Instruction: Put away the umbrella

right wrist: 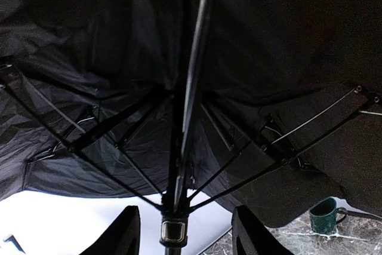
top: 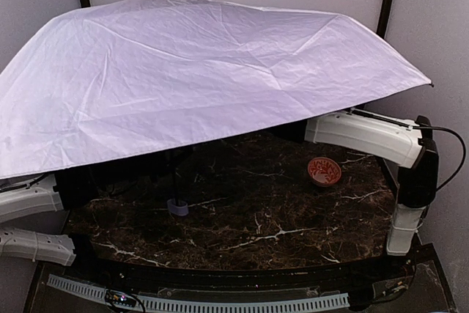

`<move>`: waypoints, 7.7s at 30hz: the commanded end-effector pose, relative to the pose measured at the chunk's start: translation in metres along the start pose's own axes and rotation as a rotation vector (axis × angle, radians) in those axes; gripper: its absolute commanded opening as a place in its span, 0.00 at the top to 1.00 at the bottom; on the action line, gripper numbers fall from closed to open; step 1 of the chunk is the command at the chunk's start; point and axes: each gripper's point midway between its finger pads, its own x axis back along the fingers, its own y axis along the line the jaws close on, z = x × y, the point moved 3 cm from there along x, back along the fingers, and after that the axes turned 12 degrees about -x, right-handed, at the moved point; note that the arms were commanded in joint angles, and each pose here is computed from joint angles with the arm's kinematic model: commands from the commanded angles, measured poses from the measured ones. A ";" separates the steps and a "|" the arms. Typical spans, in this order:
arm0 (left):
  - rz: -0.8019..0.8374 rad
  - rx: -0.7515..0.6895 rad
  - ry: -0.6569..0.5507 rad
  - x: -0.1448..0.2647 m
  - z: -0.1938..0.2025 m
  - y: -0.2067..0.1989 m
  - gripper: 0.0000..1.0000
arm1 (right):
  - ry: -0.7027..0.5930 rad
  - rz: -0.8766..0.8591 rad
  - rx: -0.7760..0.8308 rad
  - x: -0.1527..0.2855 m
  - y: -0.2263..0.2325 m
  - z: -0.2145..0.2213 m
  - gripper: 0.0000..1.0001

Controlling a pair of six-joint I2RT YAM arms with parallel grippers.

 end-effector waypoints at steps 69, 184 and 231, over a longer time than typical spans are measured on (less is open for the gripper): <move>-0.151 -0.326 -0.278 0.017 -0.087 0.000 1.00 | 0.520 0.072 -0.042 0.051 -0.048 0.180 0.90; -0.224 -0.486 -0.120 0.051 -0.228 -0.039 0.12 | 0.252 0.059 0.382 0.091 -0.208 -0.034 1.00; -0.226 -0.504 -0.089 0.049 -0.100 -0.001 1.00 | 0.571 -0.131 0.254 0.181 -0.103 0.191 0.00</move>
